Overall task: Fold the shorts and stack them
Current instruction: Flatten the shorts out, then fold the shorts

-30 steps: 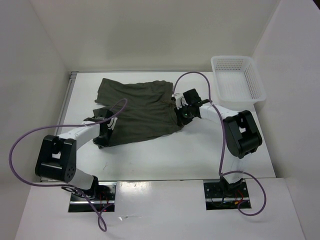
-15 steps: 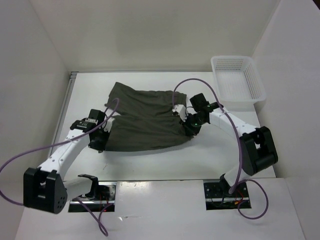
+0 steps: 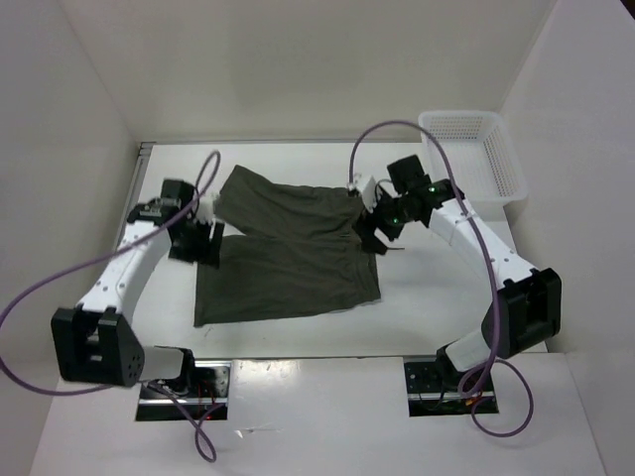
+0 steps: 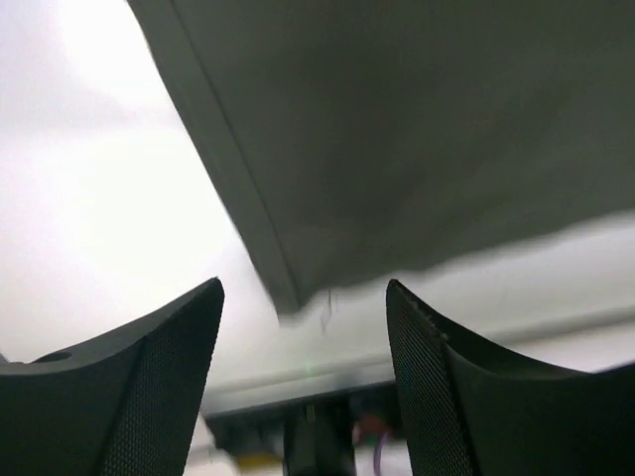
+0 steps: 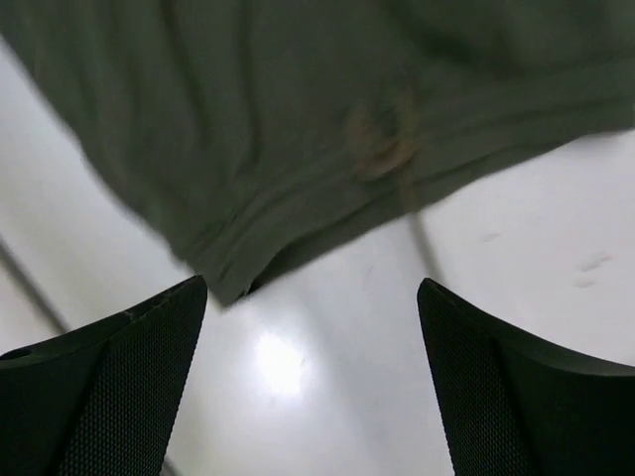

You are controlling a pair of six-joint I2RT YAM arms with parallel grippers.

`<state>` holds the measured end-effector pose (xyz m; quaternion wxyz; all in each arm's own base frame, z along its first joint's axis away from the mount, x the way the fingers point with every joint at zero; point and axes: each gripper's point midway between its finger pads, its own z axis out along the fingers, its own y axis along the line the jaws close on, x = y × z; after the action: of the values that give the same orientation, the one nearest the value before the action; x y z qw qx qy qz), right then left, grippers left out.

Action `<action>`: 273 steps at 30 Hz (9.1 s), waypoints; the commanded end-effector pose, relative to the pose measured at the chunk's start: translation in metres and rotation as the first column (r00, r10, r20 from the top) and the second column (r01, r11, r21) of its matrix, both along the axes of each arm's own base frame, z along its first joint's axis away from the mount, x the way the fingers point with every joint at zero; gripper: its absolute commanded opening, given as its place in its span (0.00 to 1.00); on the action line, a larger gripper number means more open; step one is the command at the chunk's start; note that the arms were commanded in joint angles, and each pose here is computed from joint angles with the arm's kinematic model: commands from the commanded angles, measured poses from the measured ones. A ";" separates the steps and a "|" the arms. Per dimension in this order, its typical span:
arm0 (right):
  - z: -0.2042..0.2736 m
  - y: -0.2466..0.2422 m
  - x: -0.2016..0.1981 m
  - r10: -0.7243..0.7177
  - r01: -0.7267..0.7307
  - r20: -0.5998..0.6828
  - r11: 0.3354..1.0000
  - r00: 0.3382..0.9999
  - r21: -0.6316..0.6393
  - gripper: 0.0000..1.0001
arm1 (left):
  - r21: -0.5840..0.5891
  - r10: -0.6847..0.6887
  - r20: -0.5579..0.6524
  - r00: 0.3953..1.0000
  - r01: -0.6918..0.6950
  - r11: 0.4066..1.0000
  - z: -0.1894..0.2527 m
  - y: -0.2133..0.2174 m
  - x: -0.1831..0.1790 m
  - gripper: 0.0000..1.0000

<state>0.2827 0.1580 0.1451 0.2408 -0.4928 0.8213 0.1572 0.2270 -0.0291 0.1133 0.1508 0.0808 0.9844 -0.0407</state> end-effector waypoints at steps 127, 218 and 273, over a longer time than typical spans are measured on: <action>-0.005 -0.006 0.043 0.107 0.008 0.381 0.958 0.918 -0.288 0.00 | -0.085 0.084 0.242 0.967 -0.065 0.994 0.050 0.012 0.033 0.00; 0.036 -0.018 0.201 -0.658 0.555 0.164 0.723 0.735 0.412 0.98 | -0.304 0.209 0.237 0.949 -0.132 0.944 0.002 0.071 0.226 0.70; 0.021 0.055 0.238 -0.417 0.353 0.151 0.876 0.896 0.328 0.00 | -0.577 0.136 0.149 0.979 -0.026 0.816 0.034 0.017 0.179 0.01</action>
<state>0.5410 0.2270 0.1745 0.4450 -0.2726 0.8312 0.1917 0.4321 0.0097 0.1540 0.2913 -0.0116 0.9093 -0.2968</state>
